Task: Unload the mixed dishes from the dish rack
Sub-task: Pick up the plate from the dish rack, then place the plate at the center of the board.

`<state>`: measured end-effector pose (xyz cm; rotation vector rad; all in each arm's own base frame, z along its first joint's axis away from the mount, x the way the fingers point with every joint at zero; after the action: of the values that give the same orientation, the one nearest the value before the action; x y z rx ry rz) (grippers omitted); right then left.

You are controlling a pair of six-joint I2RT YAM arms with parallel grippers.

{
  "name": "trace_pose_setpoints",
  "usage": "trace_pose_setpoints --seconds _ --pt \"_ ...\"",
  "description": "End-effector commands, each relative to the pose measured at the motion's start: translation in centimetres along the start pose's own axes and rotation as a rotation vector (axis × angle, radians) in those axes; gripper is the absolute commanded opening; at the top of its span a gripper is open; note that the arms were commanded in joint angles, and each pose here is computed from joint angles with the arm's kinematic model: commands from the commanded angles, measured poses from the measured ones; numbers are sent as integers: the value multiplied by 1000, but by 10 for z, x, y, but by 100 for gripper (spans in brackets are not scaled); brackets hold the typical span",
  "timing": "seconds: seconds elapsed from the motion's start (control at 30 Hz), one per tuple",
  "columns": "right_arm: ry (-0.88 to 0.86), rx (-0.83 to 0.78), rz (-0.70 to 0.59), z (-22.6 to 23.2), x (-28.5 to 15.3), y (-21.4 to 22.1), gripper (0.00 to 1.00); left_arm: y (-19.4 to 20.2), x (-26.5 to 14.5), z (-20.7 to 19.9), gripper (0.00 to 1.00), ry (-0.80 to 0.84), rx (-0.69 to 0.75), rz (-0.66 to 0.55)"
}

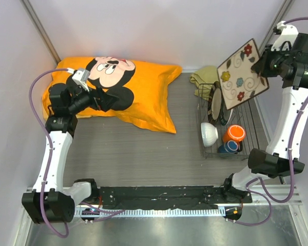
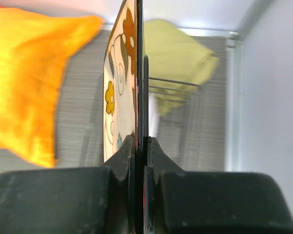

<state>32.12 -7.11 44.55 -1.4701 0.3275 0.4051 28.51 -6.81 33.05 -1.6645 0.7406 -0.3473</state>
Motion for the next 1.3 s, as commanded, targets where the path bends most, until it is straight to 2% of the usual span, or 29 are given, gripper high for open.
trace_pose_setpoints --seconds 0.0,0.1,0.37,0.6,0.73,0.77,1.0,1.27 --pt "-312 -27 -243 72 -26 -43 1 -22 10 -23 100 188 -95 -47" --pt "-355 -65 -263 97 -23 -43 1 -23 21 -24 100 218 -146 -21" --pt "-682 -86 -230 178 -12 -38 1 -17 52 -57 98 379 -187 41" --pt "-862 -50 -175 204 -14 -27 1 -16 72 -68 97 449 -176 62" --pt "-919 -61 -110 215 -12 -10 1 -30 73 -72 97 476 -57 18" --pt "-926 -67 -105 217 -15 -7 1 -40 73 -73 97 480 16 -9" --pt "-979 -109 -27 238 -16 21 1 -57 73 -74 97 494 199 -1" --pt "-1095 -116 32 262 -29 38 1 -31 81 -80 95 586 298 136"
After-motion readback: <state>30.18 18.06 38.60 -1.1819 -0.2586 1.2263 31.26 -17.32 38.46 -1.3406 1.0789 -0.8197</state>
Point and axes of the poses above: each gripper's point midway between its finger pads, its own x axis out along the fingers, its own z axis along the line the jaws close on, y = z × x, the point moved 6 cm from there along -x, back along the fingers, and after that the axes turned 5 degrees about x, right-handed, at the moved point
